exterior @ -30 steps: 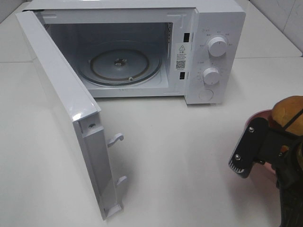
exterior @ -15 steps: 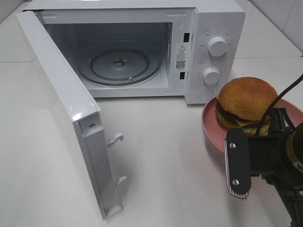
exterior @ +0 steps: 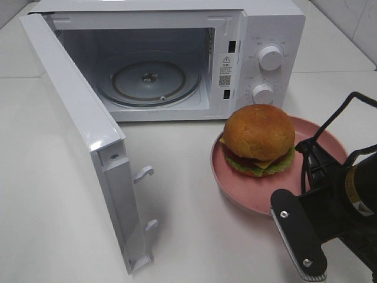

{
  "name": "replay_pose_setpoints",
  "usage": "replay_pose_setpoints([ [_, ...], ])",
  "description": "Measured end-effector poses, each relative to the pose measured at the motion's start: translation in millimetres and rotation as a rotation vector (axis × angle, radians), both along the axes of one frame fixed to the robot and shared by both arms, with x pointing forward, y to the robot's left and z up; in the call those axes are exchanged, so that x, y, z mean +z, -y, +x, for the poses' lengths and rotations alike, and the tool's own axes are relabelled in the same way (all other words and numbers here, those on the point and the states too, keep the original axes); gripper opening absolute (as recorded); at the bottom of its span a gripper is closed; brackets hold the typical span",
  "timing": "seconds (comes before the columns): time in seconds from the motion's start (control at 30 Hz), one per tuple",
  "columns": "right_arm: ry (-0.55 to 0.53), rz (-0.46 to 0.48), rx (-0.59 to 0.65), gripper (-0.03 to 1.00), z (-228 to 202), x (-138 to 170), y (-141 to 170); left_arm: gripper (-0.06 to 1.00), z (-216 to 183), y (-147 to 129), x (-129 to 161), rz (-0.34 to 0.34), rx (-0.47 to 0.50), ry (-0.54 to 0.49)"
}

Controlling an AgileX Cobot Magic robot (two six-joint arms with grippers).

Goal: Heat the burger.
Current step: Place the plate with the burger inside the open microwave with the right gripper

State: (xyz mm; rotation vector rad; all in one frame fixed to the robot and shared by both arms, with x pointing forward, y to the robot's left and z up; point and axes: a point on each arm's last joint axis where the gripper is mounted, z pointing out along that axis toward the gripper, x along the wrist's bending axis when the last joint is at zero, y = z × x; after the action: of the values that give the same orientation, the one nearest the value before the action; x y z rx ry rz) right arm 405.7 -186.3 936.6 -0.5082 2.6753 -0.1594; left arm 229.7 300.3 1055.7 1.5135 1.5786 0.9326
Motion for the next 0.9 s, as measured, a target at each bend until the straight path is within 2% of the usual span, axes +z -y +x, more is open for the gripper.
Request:
replay_pose_setpoints([
  [0.23, 0.014, 0.025, 0.100, 0.05, 2, -1, -7, 0.99, 0, 0, 0, 0.000, 0.000, 0.000],
  [0.37, 0.057, 0.091, 0.165, 0.05, 6, 2, -15, 0.99, 0, 0, 0, 0.000, 0.000, 0.000],
  [0.53, 0.076, 0.135, 0.187, 0.05, 7, 2, -20, 0.99, 0, 0, 0, 0.000, 0.000, 0.000],
  [0.9, 0.067, 0.135, 0.192, 0.05, 32, -2, -44, 0.99, 0, 0, 0, 0.000, 0.000, 0.000],
])
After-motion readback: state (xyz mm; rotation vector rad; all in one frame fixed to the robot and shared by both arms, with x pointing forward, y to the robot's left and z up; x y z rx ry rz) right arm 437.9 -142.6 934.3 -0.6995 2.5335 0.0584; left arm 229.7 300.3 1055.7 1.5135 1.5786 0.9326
